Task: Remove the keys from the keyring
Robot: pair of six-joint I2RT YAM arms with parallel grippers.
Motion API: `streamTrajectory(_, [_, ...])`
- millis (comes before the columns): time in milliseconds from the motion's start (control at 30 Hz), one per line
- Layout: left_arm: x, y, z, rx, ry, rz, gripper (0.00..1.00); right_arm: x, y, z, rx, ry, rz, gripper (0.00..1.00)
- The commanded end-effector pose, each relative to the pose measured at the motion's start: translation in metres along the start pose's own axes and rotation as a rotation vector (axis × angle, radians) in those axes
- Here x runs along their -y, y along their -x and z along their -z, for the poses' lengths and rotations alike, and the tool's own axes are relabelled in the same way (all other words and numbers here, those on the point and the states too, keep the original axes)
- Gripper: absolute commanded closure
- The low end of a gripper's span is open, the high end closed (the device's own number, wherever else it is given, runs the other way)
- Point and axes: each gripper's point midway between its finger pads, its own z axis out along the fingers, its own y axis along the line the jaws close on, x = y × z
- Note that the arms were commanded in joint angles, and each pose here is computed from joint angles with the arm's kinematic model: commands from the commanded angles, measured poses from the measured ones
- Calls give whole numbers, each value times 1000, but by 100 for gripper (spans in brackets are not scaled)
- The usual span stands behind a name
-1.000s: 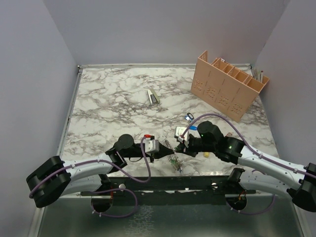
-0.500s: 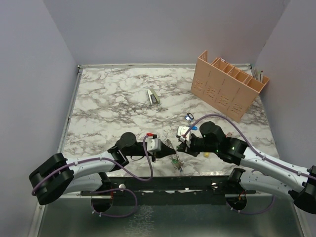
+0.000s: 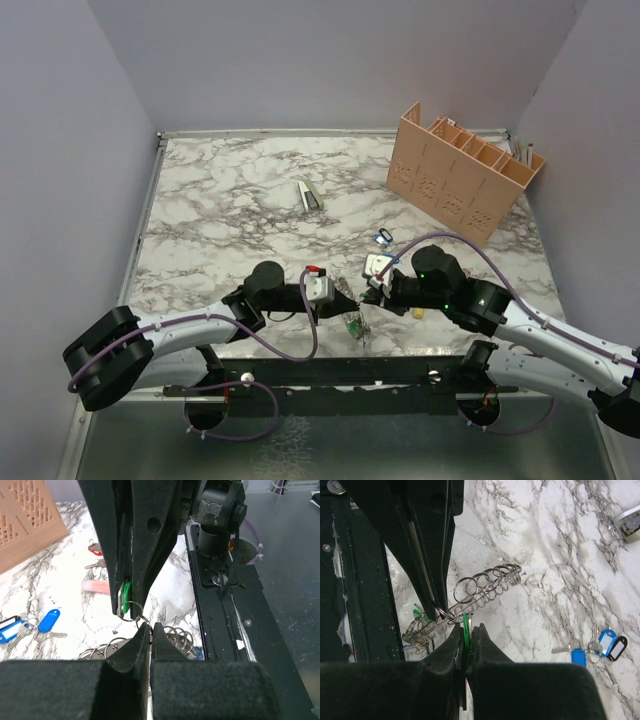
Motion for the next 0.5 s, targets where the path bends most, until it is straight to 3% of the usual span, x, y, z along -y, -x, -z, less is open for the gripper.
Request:
streamTrajectory(0, [18,-13,-2,-58,-107,50,100,21,46,14,127,-86,63,99])
streamTrajectory(467, [21,-14,-3,-73,-132,56,100,16,56,18,157,-60,93,99])
